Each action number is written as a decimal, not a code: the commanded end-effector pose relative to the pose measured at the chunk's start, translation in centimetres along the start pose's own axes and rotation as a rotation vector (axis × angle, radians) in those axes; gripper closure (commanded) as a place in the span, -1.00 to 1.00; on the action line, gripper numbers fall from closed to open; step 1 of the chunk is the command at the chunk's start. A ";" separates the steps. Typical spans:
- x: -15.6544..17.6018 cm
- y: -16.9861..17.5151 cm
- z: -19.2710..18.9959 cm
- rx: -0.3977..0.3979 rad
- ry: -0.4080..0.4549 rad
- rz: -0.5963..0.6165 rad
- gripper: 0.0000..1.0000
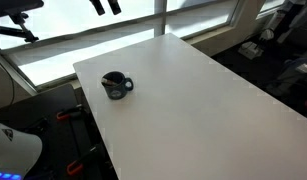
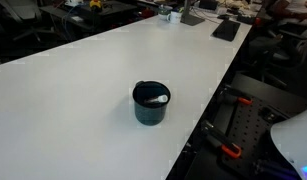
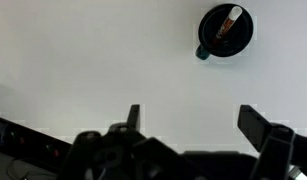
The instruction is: Remove the marker from the mug.
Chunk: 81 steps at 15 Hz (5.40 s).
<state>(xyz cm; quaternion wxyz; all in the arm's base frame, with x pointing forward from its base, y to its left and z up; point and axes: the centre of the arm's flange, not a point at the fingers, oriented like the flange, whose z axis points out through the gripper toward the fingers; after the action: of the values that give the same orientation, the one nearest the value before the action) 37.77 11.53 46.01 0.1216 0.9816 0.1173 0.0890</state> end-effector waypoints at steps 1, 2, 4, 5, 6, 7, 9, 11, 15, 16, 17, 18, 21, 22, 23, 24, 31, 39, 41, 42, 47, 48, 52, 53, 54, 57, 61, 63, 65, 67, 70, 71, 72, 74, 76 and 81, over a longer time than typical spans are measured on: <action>0.0 0.0 0.0 0.000 0.000 0.000 -1.00; 0.0 0.0 0.0 0.000 0.000 0.000 -1.00; 0.0 0.0 0.0 0.000 0.000 0.000 -1.00; 0.0 0.0 0.0 0.000 0.000 0.000 -1.00; 0.0 0.0 0.0 0.000 0.000 0.000 -1.00; 0.0 0.0 0.0 0.000 0.000 0.000 -1.00; 0.0 0.0 0.0 0.000 0.000 0.000 -1.00; 0.0 0.0 0.0 0.000 0.000 0.000 -1.00; 0.0 0.0 0.0 0.000 0.000 0.000 -1.00; 0.0 0.0 0.0 0.000 0.000 0.000 -1.00; 0.0 0.0 0.0 0.000 0.000 0.000 -1.00; 0.0 0.0 0.0 0.000 0.000 0.000 -1.00; 0.0 0.0 0.0 0.000 0.000 0.000 -1.00; 0.0 0.0 0.0 0.000 0.000 0.000 -1.00; 0.0 0.0 0.0 0.000 0.000 0.000 -1.00; 0.0 0.0 0.0 0.000 0.000 0.000 -1.00; 0.0 0.0 0.0 0.000 0.000 0.000 -1.00; 0.0 0.0 0.0 0.000 0.000 0.000 -1.00; 0.0 0.0 0.0 0.000 0.000 0.000 -1.00; 0.0 -0.1 1.0 0.019 -0.020 0.008 -1.00; 0.8 0.8 6.8 0.186 -0.139 -0.053 -1.00; 1.2 0.9 7.9 0.213 -0.162 -0.069 -1.00; 0.3 1.2 9.7 0.236 -0.198 -0.095 -1.00; 0.5 1.3 10.7 0.255 -0.215 -0.108 -1.00; 0.8 1.3 11.3 0.264 -0.226 -0.116 -1.00; 1.3 1.1 11.6 0.266 -0.232 -0.121 -1.00; 2.0 0.7 12.3 0.287 -0.233 -0.133 -1.00; 2.7 0.4 12.8 0.287 -0.242 -0.148 -1.00; 3.3 -0.2 13.3 0.292 -0.251 -0.169 -1.00; 4.1 -0.9 13.6 0.294 -0.261 -0.195 -1.00; 4.9 -2.6 14.5 0.291 -0.295 -0.236 -1.00; 5.0 -3.0 14.8 0.292 -0.304 -0.245 -1.00; 4.9 -3.4 15.1 0.292 -0.315 -0.246 -1.00; 4.7 -3.8 15.7 0.292 -0.360 -0.240 -1.00; 4.0 -3.6 16.0 0.289 -0.433 -0.198 -1.00; 3.0 -2.2 15.6 0.237 -0.551 -0.082 -1.00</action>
<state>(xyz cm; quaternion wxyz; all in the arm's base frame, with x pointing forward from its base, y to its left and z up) 43.17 11.39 29.90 0.0206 0.9703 0.1625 -0.1778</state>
